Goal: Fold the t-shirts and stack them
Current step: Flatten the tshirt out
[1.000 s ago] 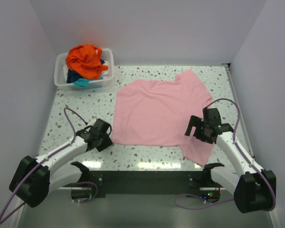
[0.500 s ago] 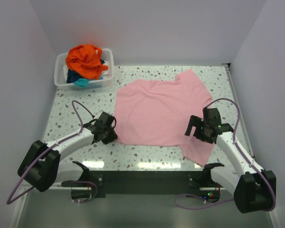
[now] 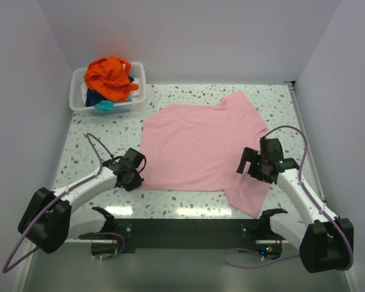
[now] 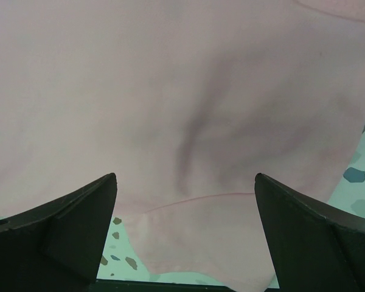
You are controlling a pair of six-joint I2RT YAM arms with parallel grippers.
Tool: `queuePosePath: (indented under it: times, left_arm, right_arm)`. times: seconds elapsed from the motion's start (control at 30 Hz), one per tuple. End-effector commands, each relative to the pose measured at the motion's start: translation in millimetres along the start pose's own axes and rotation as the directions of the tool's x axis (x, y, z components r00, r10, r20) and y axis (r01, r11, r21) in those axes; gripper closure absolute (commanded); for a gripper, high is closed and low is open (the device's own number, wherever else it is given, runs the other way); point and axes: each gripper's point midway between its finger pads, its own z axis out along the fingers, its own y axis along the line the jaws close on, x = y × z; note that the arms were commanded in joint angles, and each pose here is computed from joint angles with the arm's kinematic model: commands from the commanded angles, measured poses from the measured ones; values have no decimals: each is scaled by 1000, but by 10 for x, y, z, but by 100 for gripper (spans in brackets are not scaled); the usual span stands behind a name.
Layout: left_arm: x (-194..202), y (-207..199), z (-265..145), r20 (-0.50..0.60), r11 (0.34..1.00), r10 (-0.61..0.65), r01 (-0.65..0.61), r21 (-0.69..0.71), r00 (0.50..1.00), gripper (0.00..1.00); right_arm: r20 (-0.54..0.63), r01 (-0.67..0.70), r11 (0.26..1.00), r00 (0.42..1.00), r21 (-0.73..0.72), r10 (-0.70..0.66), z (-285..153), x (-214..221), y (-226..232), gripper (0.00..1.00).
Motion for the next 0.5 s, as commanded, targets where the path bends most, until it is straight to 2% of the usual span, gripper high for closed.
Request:
queuePosePath:
  times: [0.0, 0.23, 0.33, 0.47]
  left_arm:
    - [163, 546, -74, -21, 982, -29, 24, -189, 999, 100]
    - [360, 494, -138, -90, 991, -100, 91, -97, 991, 100]
    - [336, 510, -129, -70, 985, -138, 130, -114, 988, 100]
    - [333, 548, -106, -76, 980, -128, 114, -164, 989, 99]
  right_arm:
    - [-9, 7, 1000, 1000, -25, -7, 32, 24, 39, 1]
    - [3, -1, 1000, 1000, -3, 1, 6, 1, 2, 1]
    - [19, -6, 1000, 1000, 10, 5, -2, -26, -17, 1]
    - [24, 0, 1000, 1000, 8, -1, -13, -59, -2, 1]
